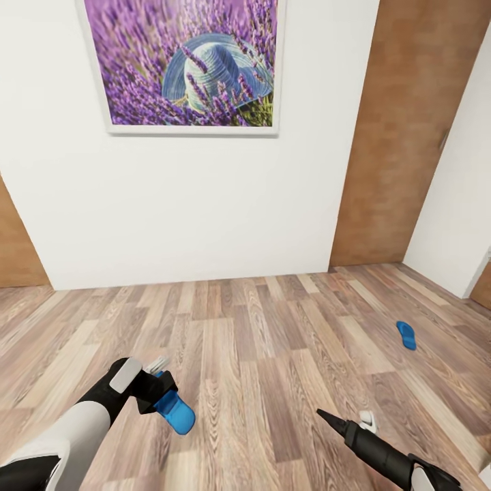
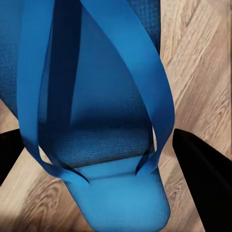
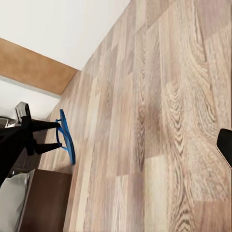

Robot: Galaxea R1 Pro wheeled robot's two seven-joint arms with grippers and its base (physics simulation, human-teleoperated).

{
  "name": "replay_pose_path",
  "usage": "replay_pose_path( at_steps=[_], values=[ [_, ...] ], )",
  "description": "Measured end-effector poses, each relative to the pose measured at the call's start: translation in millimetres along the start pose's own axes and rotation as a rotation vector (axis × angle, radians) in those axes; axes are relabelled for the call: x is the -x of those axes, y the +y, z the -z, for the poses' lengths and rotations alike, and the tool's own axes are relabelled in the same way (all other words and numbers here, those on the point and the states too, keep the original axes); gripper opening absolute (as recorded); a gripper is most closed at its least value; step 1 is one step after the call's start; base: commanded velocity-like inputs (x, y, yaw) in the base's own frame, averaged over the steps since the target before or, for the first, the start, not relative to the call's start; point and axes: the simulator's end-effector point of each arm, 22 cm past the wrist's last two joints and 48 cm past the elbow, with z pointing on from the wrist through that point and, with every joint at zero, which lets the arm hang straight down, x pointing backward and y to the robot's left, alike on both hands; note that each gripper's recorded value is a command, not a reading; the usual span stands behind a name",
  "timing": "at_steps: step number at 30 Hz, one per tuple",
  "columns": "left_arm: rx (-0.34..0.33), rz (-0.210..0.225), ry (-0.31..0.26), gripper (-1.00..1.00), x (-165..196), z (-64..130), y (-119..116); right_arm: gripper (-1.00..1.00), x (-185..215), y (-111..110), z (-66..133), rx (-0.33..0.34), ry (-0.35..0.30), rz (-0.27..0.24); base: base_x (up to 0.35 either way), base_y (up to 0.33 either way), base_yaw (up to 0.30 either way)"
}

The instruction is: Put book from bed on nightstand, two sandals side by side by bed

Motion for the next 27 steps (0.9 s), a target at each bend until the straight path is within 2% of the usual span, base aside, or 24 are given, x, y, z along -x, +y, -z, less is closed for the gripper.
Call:
replay_pose_path(
  at_steps=[27],
  values=[
    [0.005, 0.0, -0.003, -1.0, 2.4, 1.0, 3.4, 1.0, 0.2, 0.3, 0.0, 0.001, -0.001, 0.0, 0.169, 0.017, -0.261]
  ],
)
